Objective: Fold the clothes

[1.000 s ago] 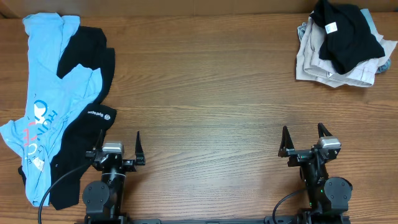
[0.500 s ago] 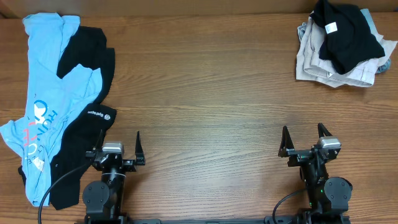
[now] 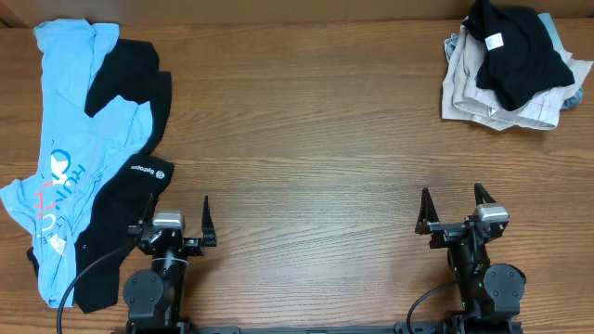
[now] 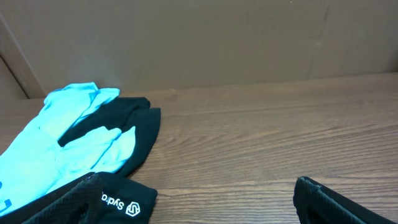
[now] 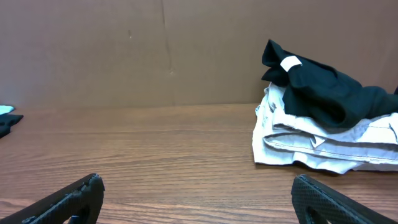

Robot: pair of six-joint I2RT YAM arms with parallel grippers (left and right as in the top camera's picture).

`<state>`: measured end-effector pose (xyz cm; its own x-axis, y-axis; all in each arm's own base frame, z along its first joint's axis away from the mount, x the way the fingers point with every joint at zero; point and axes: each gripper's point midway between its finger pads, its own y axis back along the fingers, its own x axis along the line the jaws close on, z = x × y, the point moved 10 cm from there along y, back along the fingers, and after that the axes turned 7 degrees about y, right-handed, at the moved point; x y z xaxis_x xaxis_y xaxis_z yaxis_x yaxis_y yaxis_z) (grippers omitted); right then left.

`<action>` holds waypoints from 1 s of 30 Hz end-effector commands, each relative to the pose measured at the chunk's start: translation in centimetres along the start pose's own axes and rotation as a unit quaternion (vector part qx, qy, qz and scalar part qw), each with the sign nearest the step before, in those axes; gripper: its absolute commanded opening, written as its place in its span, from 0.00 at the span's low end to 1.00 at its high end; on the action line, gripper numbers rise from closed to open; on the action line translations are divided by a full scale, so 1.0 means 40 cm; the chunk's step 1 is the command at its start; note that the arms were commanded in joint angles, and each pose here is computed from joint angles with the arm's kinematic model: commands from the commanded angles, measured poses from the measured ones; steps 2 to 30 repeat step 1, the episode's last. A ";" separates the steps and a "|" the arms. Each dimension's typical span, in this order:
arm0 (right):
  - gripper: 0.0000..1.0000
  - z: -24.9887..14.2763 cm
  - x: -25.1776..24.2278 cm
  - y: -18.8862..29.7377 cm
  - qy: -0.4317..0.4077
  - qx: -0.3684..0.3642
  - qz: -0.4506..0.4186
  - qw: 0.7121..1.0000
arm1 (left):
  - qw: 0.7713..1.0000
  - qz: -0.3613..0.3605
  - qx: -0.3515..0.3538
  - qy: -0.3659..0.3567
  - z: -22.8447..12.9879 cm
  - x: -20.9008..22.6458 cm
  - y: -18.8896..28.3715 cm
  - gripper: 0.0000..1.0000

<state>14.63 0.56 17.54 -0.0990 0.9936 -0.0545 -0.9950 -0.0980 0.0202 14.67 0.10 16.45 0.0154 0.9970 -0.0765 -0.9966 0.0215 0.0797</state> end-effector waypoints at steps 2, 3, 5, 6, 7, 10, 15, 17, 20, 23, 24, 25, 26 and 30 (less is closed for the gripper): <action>1.00 -0.005 0.000 0.000 0.003 -0.003 -0.002 1.000 | 1.000 0.010 -0.004 0.010 -0.001 0.005 0.001 1.00; 1.00 -0.005 0.000 0.000 0.003 -0.003 -0.002 1.000 | 1.000 0.010 -0.004 0.010 -0.001 0.005 0.001 1.00; 1.00 -0.005 0.000 0.000 0.003 -0.003 -0.002 1.000 | 1.000 0.010 -0.004 0.010 -0.001 0.005 0.001 1.00; 1.00 -0.005 0.000 0.000 0.003 -0.003 -0.002 1.000 | 1.000 0.010 -0.004 0.010 -0.001 0.005 0.001 1.00; 1.00 -0.005 0.000 0.000 0.003 -0.003 -0.002 1.000 | 1.000 0.010 -0.004 0.010 -0.001 0.005 0.001 1.00; 1.00 -0.005 0.000 0.000 0.003 -0.003 -0.002 1.000 | 1.000 0.010 -0.004 0.010 -0.001 0.005 0.001 1.00; 1.00 -0.005 0.000 0.000 0.003 -0.003 -0.002 1.000 | 1.000 0.010 -0.004 0.010 -0.001 0.005 0.001 1.00; 1.00 -0.005 0.000 0.000 0.003 -0.003 -0.002 1.000 | 1.000 0.010 -0.004 0.010 -0.001 0.005 0.001 1.00; 1.00 -0.005 0.000 0.000 0.003 -0.003 -0.002 1.000 | 1.000 0.010 -0.004 0.010 -0.001 0.005 0.001 1.00; 1.00 -0.005 0.000 0.000 0.003 -0.003 -0.002 1.000 | 1.000 0.010 -0.004 0.010 -0.001 0.005 0.001 1.00; 1.00 -0.005 0.000 0.000 0.003 -0.003 -0.002 1.000 | 1.000 0.010 -0.004 0.010 -0.001 0.005 0.001 1.00; 1.00 -0.005 0.000 0.000 0.003 -0.003 -0.002 1.000 | 1.000 0.010 -0.004 0.010 -0.001 0.005 0.001 1.00; 1.00 -0.005 0.000 0.000 0.003 -0.003 -0.002 1.000 | 1.000 0.010 -0.004 0.010 -0.001 0.005 0.001 1.00; 1.00 -0.005 0.000 0.000 0.003 -0.003 -0.002 1.000 | 1.000 0.010 -0.004 0.010 -0.001 0.005 0.001 1.00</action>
